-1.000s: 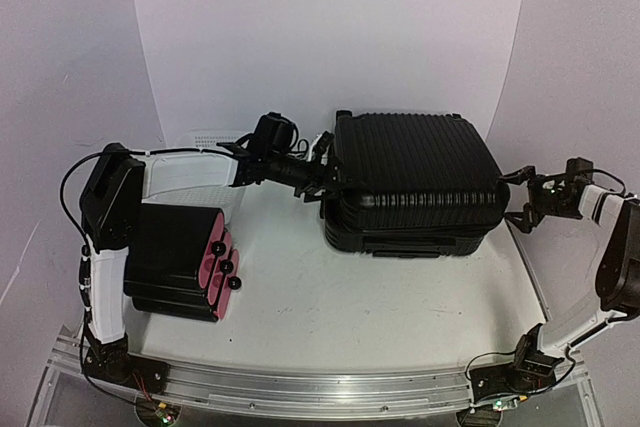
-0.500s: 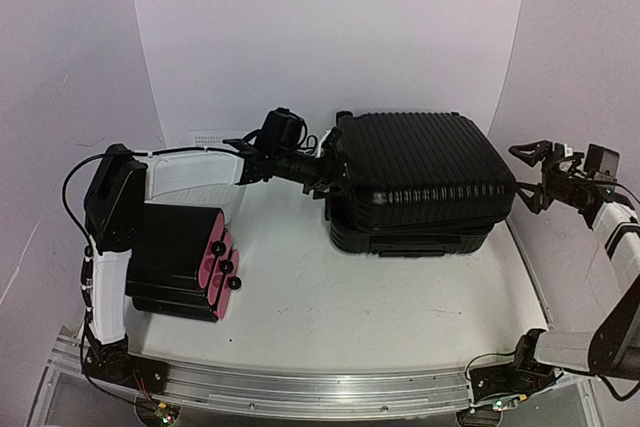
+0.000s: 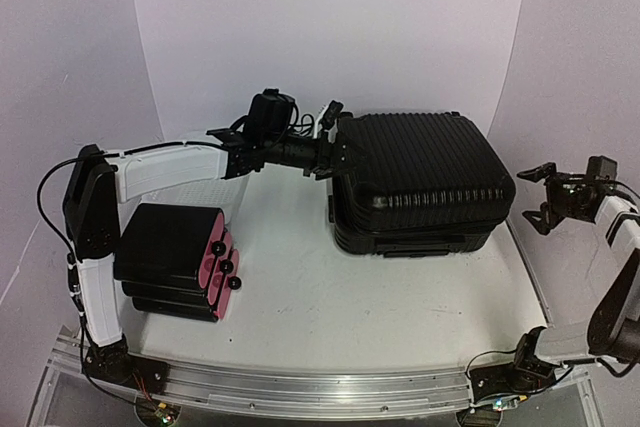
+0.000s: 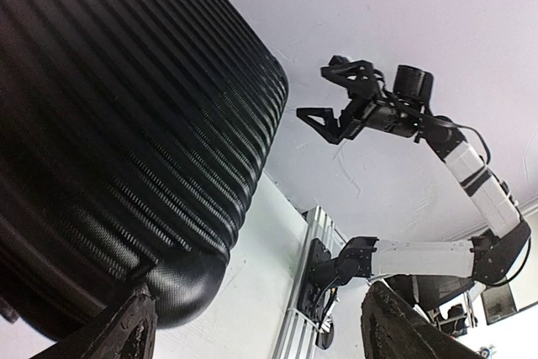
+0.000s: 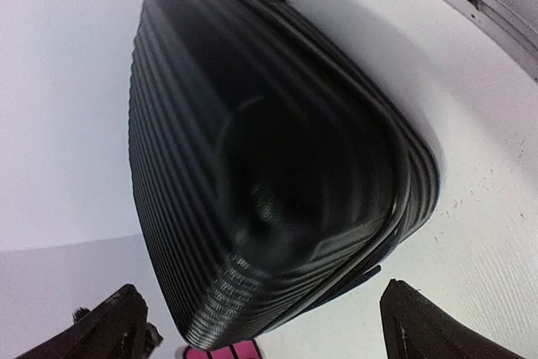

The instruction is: Open, take out, and arrange the luggage

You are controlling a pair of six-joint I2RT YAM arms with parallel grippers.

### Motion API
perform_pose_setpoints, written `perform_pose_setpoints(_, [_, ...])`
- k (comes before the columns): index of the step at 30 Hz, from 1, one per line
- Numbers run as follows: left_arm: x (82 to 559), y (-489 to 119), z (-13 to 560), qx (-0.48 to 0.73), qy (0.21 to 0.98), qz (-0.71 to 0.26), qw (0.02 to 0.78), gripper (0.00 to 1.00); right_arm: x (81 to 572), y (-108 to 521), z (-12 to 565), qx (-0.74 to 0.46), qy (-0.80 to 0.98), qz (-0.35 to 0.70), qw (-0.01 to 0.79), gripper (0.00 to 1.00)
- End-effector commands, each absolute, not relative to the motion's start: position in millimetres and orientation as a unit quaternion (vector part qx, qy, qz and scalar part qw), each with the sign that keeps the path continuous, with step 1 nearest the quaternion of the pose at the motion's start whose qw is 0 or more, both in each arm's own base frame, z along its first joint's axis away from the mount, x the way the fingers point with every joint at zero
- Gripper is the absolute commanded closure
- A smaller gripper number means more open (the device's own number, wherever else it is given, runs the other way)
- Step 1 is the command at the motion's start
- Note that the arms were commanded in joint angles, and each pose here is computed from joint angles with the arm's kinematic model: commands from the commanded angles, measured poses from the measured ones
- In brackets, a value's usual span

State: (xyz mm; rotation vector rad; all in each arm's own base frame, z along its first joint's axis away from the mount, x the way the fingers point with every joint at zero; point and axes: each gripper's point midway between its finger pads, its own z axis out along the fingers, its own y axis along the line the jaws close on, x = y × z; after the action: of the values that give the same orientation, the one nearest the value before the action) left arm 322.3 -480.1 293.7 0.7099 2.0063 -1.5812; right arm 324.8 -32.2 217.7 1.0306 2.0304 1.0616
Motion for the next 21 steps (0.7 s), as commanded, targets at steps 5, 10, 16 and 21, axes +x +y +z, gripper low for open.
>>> perform_pose_setpoints(5, [320.0, -436.9, 289.8, 0.241, 0.752, -0.535, 0.300, 0.17, 343.0, -55.6, 179.3, 0.491, 0.712, 0.411, 0.287, 0.06])
perform_pose_setpoints(10, [315.5, -409.0, 259.4, 0.239, 0.793, -0.465, 0.312, 0.17, 311.7, -68.6, 148.6, 0.507, 0.757, 0.301, 0.280, 0.25])
perform_pose_setpoints(16, [311.4, -395.0, 245.1, 0.247, 0.820, -0.420, 0.301, 0.17, 322.5, -66.2, 126.7, 0.491, 0.770, 0.312, 0.260, 0.45])
perform_pose_setpoints(21, [306.9, -396.4, 248.3, 0.250, 0.817, -0.424, 0.300, 0.17, 343.0, -60.1, 114.6, 0.481, 0.767, 0.342, 0.251, 0.45])
